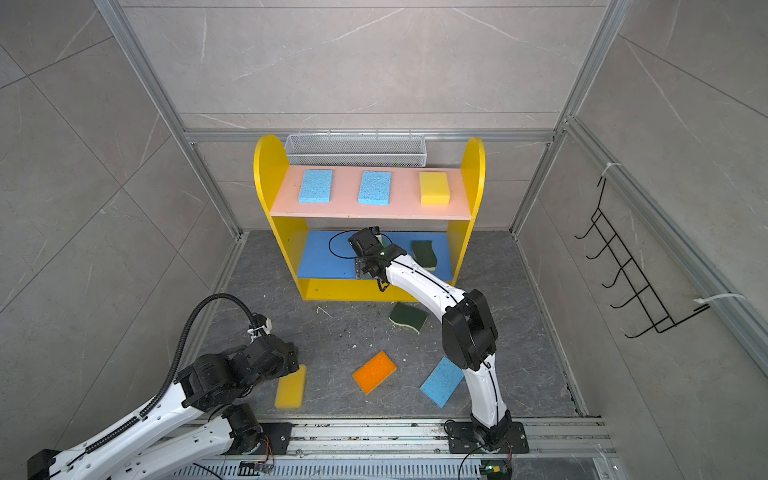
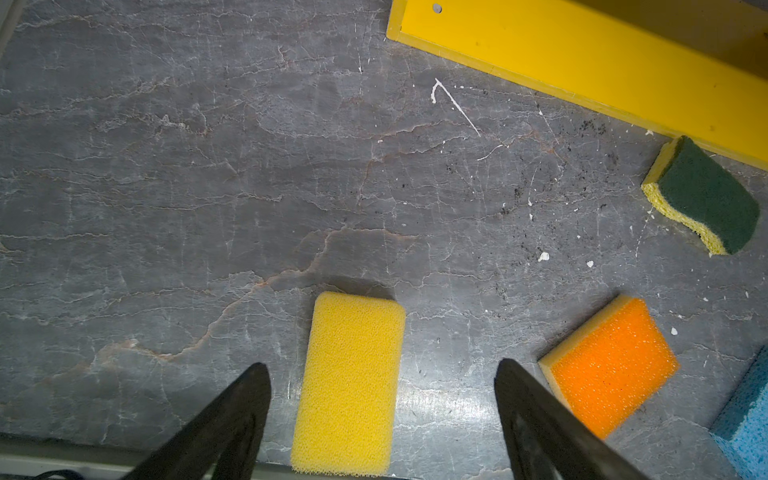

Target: Place and organize the cleaning sponges onto the shelf

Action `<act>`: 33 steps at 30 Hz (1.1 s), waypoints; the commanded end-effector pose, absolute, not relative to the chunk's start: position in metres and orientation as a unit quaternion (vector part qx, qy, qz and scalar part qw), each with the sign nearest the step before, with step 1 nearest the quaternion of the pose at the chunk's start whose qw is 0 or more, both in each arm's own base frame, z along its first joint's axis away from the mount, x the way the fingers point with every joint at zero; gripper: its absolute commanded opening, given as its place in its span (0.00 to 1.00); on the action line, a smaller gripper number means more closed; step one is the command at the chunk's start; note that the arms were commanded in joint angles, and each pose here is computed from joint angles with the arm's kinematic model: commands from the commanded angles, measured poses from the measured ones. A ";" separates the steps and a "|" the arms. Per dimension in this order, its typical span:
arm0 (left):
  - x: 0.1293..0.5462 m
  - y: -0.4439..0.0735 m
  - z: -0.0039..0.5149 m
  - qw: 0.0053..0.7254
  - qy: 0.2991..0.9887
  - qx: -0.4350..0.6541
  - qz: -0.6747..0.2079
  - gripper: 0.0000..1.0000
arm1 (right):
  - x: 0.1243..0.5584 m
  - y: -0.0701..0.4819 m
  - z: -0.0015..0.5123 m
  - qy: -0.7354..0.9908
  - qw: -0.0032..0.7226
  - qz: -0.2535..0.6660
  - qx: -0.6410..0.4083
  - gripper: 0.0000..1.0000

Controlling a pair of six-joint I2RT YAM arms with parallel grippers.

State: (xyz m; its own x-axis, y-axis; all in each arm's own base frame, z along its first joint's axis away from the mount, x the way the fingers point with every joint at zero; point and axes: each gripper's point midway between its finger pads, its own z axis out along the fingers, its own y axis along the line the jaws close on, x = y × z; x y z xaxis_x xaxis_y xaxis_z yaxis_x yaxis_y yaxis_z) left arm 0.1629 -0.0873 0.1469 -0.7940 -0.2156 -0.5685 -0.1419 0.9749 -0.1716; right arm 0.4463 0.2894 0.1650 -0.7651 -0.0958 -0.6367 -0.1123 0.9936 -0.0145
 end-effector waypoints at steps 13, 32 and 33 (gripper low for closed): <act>0.158 -0.077 0.136 0.280 0.954 -0.105 -0.011 0.87 | 0.412 0.280 0.195 0.931 0.354 0.037 -0.080 0.90; 0.149 -0.066 0.128 0.255 0.958 -0.129 0.018 0.87 | 0.388 0.268 0.235 0.906 0.398 0.078 -0.123 0.92; 0.147 -0.064 0.126 0.249 0.959 -0.131 0.024 0.87 | 0.384 0.266 0.236 0.905 0.398 0.080 -0.124 0.92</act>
